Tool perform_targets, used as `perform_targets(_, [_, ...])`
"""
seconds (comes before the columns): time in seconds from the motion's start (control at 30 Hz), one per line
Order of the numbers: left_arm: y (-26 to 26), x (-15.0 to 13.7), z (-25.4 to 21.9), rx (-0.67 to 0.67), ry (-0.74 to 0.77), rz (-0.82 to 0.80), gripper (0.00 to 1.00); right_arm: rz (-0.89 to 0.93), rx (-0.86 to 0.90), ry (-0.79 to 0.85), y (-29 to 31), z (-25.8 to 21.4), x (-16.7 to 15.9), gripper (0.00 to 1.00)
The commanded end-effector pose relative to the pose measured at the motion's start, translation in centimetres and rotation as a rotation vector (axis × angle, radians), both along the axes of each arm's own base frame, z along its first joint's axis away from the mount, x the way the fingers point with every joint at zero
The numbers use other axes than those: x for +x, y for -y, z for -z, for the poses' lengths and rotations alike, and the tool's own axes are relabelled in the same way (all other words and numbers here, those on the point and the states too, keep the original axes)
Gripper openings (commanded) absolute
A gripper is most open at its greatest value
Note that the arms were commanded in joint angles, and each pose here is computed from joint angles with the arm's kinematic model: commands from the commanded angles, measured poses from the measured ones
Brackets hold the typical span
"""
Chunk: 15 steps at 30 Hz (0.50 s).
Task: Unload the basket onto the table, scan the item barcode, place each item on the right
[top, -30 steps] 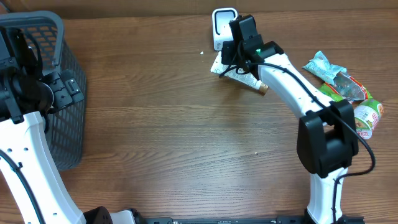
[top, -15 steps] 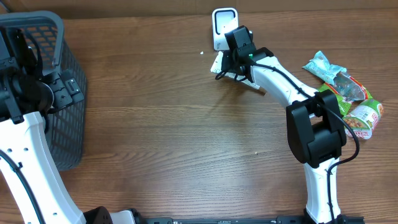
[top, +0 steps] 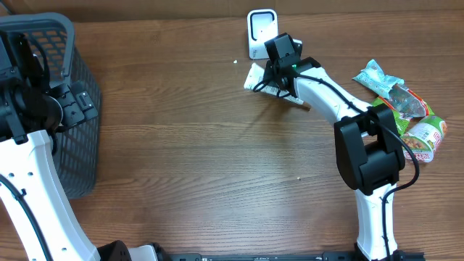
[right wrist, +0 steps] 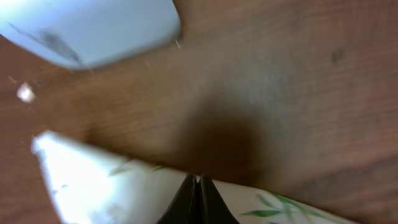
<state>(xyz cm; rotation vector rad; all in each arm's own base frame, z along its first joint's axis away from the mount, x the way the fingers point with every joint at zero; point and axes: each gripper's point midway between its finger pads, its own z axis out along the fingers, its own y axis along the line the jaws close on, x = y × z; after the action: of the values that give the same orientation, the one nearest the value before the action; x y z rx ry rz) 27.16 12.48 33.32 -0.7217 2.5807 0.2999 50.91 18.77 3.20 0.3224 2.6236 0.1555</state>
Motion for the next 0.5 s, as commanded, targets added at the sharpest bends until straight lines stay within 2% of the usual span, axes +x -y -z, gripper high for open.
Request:
perform_targets(0.0, [-0.1,0.0,0.0,0.003,-0.003,0.014,1.0,-0.048,0.095,-0.116,-1.7,1.0,-2.6,0.04])
perform_targets(0.23, [-0.1,0.0,0.0,0.003,-0.003,0.014,1.0,-0.163,0.208,-0.298,-3.6,0.7,-6.9,0.04])
perform_targets(0.47, [-0.1,0.0,0.0,0.004,-0.002,0.014,1.0,-0.255,0.17,-0.361,-2.8,-2.9,-10.4,0.04])
